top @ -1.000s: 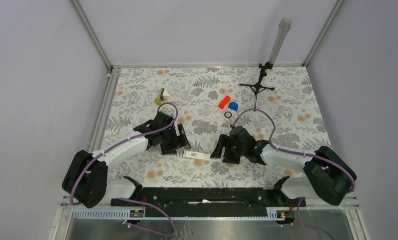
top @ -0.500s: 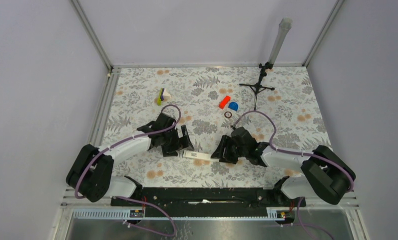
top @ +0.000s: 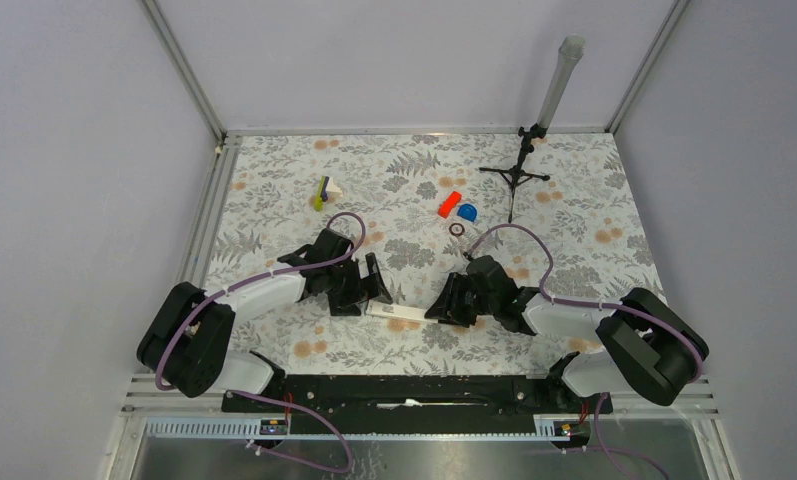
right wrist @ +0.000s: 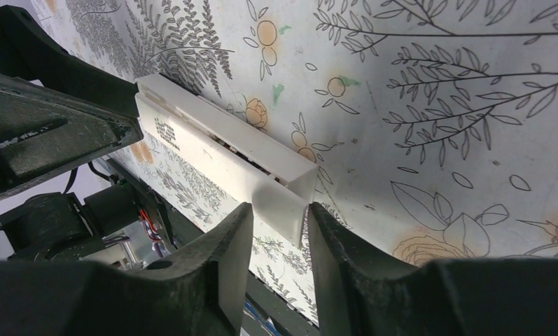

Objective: Load the batteries into the remote control
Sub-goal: Load the battery cover into the remote control.

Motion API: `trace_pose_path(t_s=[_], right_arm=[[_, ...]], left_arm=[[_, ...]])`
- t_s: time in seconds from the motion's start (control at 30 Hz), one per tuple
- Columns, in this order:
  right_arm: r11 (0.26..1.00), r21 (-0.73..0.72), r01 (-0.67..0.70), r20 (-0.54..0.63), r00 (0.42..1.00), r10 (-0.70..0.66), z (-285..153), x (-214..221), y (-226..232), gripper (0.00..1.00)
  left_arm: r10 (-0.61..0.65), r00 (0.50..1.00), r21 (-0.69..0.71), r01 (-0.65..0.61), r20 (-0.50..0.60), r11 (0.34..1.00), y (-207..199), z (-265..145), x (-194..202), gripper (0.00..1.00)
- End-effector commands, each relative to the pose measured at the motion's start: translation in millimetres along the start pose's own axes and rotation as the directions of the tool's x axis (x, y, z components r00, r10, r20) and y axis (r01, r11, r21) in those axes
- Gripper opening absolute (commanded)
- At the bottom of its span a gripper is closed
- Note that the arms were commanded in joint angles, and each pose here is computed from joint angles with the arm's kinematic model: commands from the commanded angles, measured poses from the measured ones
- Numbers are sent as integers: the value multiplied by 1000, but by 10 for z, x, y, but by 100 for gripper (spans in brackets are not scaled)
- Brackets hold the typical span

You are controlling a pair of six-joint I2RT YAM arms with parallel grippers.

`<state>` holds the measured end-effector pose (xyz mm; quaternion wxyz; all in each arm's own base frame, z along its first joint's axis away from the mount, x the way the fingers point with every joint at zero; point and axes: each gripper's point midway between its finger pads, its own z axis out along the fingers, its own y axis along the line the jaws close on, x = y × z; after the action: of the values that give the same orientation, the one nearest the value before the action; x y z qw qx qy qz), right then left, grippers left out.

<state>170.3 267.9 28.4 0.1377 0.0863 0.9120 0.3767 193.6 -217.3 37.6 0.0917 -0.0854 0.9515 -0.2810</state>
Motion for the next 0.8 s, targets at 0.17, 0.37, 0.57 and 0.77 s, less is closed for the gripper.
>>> trace_pose_path(t_s=[0.17,0.37,0.57,0.77], right_arm=[[998,62,-9,49,999,6,-26,-65,-157,30],[999,52,-11,86,996,7,-113,-108,-124,20],[1000,16,1,96,995,-3,-176,-119,-38,12],[1000,-12,17,27,1000,-17,-152,-16,18,0]], left_arm=[[13,1000,22,-13,-17,1000,-15,45,31,94],[21,1000,30,-20,-8,999,-44,28,8,94],[29,1000,38,-30,5,999,-64,17,-14,92],[27,1000,54,-28,15,998,-94,12,-29,90]])
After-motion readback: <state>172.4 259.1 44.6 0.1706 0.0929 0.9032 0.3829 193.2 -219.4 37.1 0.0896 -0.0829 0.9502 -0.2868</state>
